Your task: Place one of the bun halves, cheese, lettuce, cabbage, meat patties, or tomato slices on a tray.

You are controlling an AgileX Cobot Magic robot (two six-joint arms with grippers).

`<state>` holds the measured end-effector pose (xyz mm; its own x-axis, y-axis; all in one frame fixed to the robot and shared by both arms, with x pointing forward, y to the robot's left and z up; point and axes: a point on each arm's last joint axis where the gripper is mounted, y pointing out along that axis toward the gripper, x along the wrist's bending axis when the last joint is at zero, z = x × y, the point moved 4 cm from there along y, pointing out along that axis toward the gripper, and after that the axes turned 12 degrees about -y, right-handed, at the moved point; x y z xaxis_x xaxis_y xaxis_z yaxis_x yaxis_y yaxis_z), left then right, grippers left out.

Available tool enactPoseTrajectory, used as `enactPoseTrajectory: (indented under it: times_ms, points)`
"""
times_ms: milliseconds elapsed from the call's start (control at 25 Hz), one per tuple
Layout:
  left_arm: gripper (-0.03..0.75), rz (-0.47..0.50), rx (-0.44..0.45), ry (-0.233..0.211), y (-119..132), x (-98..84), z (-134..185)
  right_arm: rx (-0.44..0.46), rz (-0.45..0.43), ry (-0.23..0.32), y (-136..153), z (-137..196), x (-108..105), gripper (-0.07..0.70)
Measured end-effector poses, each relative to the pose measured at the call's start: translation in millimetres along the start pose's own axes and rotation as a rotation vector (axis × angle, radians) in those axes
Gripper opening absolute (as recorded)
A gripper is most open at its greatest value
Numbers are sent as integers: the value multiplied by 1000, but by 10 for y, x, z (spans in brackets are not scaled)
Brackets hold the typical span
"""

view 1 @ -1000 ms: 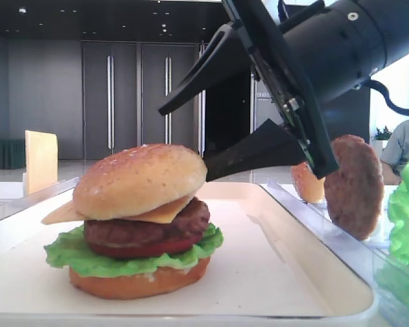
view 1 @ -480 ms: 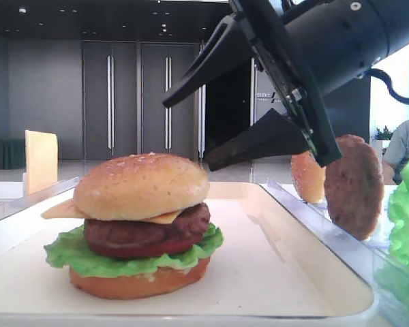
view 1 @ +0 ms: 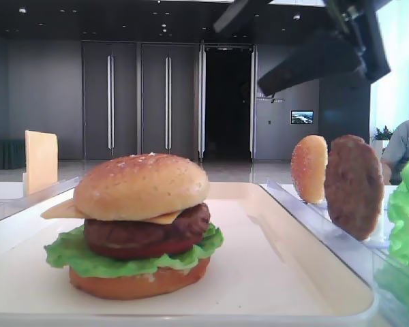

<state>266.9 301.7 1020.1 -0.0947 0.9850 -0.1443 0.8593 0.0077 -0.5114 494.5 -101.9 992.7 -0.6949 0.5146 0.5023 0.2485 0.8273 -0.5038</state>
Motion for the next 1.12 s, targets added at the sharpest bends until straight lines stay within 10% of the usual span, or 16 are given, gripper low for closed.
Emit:
enactPoseTrajectory:
  times_ms: [720,1120]
  points:
    - [282,0,0,-1,0,0,0,390,788,116,-1738,569,-500,442]
    - [282,0,0,-1,0,0,0,314,898,117,-1984,562,-311,423]
